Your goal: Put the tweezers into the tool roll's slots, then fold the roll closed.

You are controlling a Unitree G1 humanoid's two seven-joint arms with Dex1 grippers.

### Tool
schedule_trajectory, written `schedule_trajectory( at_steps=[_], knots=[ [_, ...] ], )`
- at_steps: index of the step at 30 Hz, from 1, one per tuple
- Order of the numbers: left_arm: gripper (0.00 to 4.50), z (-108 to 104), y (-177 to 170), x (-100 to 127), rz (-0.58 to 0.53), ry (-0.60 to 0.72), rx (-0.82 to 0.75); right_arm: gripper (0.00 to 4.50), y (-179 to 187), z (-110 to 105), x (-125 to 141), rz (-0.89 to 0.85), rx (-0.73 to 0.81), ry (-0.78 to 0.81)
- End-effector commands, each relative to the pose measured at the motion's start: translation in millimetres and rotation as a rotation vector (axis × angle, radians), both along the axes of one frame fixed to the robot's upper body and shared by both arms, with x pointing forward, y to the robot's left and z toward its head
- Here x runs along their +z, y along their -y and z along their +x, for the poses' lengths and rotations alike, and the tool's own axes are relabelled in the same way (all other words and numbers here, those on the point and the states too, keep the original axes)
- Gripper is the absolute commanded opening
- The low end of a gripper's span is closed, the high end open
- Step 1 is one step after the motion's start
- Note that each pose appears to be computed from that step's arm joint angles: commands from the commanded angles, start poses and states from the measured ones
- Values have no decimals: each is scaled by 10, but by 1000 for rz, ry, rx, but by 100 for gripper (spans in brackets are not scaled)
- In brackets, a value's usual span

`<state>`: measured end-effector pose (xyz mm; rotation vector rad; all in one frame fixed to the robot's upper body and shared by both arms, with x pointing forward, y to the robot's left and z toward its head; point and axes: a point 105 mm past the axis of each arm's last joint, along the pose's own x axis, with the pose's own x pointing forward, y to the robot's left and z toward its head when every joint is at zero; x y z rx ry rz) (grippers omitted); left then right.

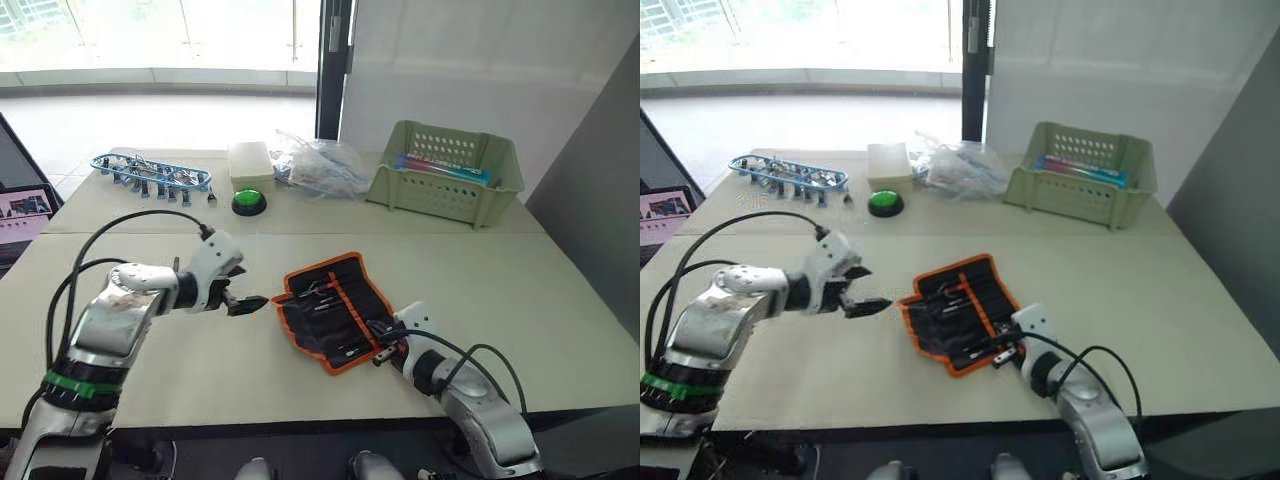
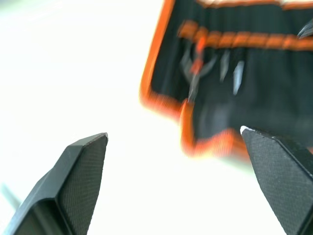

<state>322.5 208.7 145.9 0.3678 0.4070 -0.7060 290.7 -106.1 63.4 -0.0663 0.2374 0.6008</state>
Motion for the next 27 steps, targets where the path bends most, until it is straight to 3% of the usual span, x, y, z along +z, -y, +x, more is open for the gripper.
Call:
schedule_trajectory(
  at_steps=[1,8,14,20,27],
  knots=[
    [442,-139,-387,209,-66,125,160,0,39,-64,-233,-31,12,-90],
    [442,-945,-1172,-177,-122,206,600,0,103,-46,-229,-47,37,-85],
    [442,-1513,-1272,-416,-189,207,876,0,135,-52,-247,-58,59,-90],
    [442,-1612,-1195,-484,-181,197,904,0,121,-43,-244,-61,78,-94],
    [442,-1372,-1125,-482,-200,222,887,0,94,-44,-246,-59,84,-95]
  ],
)
